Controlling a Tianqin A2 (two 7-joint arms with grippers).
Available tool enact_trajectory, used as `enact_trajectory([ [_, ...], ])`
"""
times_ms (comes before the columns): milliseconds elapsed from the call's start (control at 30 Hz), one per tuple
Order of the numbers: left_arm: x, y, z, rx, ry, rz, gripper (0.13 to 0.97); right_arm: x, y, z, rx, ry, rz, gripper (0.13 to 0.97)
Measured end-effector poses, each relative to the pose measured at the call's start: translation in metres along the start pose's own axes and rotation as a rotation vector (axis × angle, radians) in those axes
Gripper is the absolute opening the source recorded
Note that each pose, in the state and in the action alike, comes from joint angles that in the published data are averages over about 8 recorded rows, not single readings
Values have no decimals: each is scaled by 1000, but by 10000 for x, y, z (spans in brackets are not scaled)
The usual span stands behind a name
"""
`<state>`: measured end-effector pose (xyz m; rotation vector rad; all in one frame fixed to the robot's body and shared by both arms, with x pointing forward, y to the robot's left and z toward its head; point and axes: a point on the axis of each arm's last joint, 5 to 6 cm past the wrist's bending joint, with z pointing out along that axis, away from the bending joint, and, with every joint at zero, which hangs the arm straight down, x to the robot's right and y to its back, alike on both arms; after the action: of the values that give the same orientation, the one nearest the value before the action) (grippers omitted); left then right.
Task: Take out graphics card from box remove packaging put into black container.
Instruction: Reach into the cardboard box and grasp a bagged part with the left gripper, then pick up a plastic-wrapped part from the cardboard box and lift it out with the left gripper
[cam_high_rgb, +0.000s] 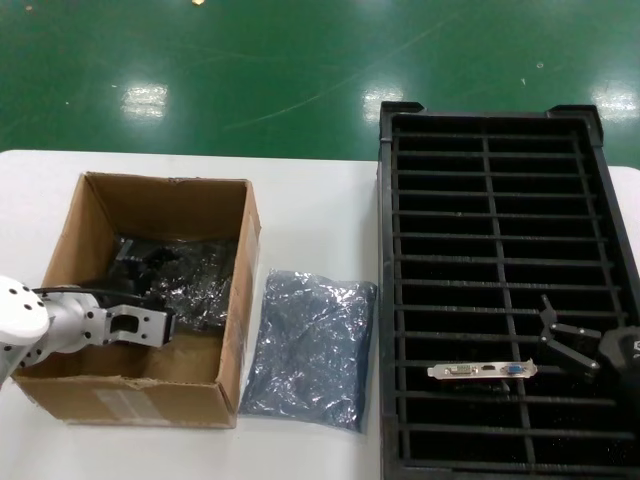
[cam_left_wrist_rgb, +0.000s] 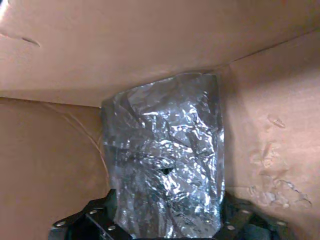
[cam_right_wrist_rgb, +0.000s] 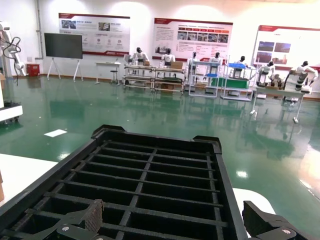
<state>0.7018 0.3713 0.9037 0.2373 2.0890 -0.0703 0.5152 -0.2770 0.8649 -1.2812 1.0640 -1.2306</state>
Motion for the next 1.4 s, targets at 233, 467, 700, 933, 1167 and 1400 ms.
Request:
enact_trajectory([
  [233,-18,-12,-23,-2,-22,14,596,0,0,0,0,0,0,966],
  [467,-39,-16,-32,-12,-43,35,489,0,0,0,0,0,0,966],
  [700,-61,-20,-82,-19,-62,55,352,0,0,0,0,0,0,966],
  [933,-82,-25,-147,-24,-82,68,248,0,0,0,0,0,0,966],
  [1167,-125,-34,-228,-28,-111,76,178,0,0,0,0,0,0,966],
  [1400,-190,-31,-344,-32,-147,85,142,0,0,0,0,0,0,966],
])
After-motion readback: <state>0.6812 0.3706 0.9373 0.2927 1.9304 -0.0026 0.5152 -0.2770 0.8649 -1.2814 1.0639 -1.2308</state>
